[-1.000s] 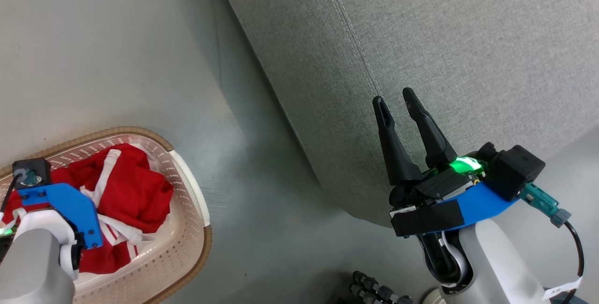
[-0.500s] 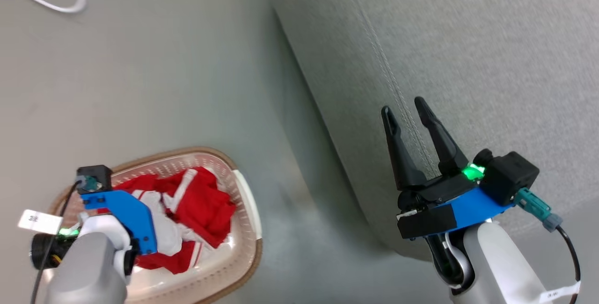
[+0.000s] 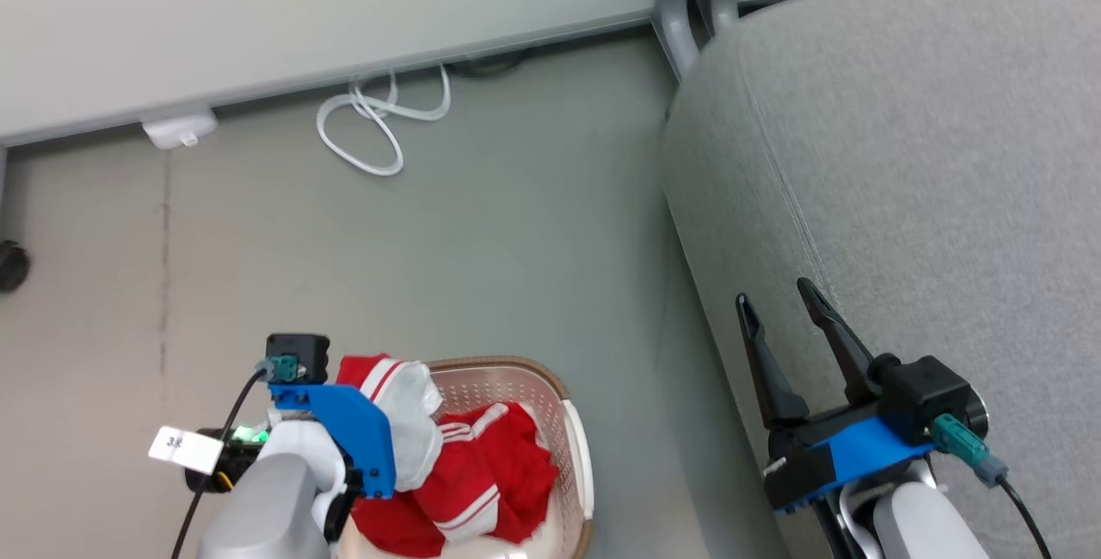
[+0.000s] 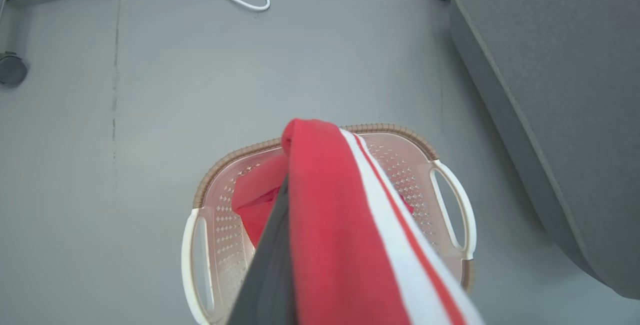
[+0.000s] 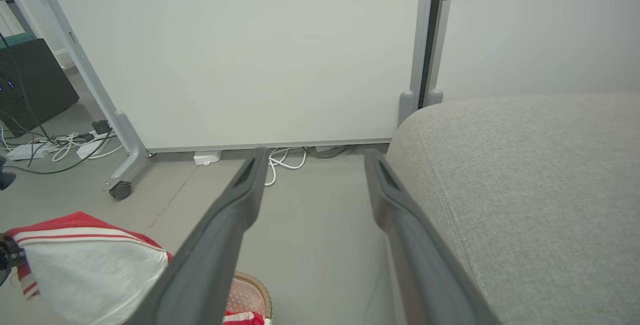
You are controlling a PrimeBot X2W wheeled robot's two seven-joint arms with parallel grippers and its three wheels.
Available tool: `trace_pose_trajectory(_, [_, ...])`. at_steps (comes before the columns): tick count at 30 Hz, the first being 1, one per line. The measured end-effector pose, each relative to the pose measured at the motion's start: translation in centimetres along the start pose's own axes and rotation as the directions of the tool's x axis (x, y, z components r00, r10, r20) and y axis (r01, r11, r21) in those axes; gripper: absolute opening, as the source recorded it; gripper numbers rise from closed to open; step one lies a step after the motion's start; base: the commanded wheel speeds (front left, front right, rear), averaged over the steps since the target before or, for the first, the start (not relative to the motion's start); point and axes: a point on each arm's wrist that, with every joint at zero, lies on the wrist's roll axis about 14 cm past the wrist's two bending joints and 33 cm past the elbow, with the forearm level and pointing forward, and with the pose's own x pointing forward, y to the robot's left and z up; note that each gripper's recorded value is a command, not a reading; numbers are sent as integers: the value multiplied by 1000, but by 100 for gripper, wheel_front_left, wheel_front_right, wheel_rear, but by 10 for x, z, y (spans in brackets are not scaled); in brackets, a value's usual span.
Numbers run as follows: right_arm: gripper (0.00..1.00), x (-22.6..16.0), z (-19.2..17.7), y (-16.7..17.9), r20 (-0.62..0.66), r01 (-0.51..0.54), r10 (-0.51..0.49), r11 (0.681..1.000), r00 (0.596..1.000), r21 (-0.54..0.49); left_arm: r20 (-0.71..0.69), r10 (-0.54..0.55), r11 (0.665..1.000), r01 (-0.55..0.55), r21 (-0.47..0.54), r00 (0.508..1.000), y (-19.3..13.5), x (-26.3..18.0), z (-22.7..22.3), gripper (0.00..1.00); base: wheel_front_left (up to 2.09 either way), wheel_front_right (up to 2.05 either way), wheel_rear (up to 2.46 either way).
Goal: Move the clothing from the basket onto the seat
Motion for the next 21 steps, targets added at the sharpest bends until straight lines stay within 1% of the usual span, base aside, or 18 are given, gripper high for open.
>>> trace_pose_trajectory(5, [100,-8,9,8,9,-20,20,1000,1000,-18,149,-9,1000,8,2,989,-7,-23,30,0,0,0,0])
trace_pose_trajectory(9, [100,-14,14,15,13,-35,35,999,999,-31,281,-55,998,48,29,958,-25,-40,69,0,0,0,0])
trace_pose_trajectory(11, [100,-16,17,18,14,-44,44,998,999,-35,356,-108,994,101,37,928,-43,-51,94,0,0,0,0])
trace_pose_trajectory(15, [100,-20,22,26,14,-64,64,997,998,-47,454,-202,979,190,73,868,-74,-74,129,0,0,0,0])
trace_pose_trajectory(21, [100,-21,32,38,25,-96,98,994,995,-58,599,-315,948,274,162,736,-116,-117,191,0,0,0,0])
